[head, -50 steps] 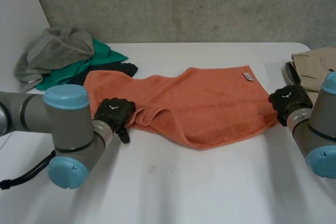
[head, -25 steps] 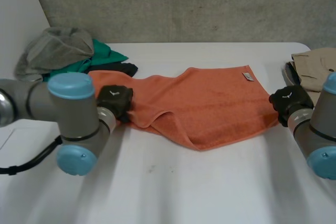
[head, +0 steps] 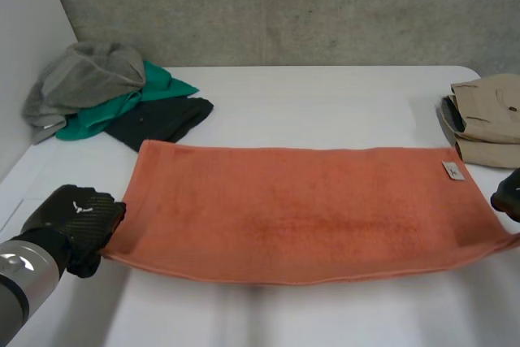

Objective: Fold the laundry.

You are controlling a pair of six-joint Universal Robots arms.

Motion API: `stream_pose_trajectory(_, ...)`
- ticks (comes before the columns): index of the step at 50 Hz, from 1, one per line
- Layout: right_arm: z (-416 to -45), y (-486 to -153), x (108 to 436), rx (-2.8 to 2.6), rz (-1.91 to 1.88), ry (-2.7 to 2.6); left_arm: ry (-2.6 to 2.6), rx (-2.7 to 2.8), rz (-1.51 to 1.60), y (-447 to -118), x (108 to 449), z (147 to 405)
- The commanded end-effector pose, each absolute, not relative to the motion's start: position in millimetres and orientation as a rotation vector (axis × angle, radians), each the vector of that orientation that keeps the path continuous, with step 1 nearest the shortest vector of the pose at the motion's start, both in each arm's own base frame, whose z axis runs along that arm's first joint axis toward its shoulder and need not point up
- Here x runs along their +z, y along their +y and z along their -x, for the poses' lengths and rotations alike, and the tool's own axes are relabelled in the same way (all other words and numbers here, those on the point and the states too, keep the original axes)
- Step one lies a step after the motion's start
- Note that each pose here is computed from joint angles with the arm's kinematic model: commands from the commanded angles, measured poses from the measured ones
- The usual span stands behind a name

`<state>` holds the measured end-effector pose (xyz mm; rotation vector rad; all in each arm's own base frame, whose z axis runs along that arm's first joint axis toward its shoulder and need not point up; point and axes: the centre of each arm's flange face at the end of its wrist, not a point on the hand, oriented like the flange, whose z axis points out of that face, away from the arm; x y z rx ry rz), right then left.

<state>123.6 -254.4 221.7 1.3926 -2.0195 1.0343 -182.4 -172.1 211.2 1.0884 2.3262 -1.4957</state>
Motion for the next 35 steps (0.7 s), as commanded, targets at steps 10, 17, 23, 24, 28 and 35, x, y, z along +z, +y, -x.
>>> stream_pose_trajectory(10, -151.3, -335.3, 179.5, 1.261, -1.228, -1.930, 2.218, -1.681, -1.069, -279.6, 167.4, 215.2)
stream_pose_trajectory(17, -166.2, -377.5, 166.4, 1.381, -1.164, -1.807, 2.138, -1.779, -1.040, -331.4, 150.6, 232.3)
stream_pose_trajectory(23, -175.4, -411.8, 152.4, 1.469, -1.113, -1.708, 2.060, -1.843, -1.007, -357.5, 138.7, 250.7)
stream_pose_trajectory(24, -176.2, -414.5, 152.2, 1.475, -1.109, -1.699, 2.036, -1.861, -0.990, -365.6, 134.1, 255.8)
stream_pose_trajectory(28, -180.6, -432.1, 142.8, 1.505, -1.062, -1.650, 1.975, -1.903, -0.961, -382.2, 126.8, 264.5)
stream_pose_trajectory(35, -192.0, -443.9, 135.4, 1.557, -1.001, -1.590, 1.889, -1.919, -1.056, -381.4, 115.0, 289.8)
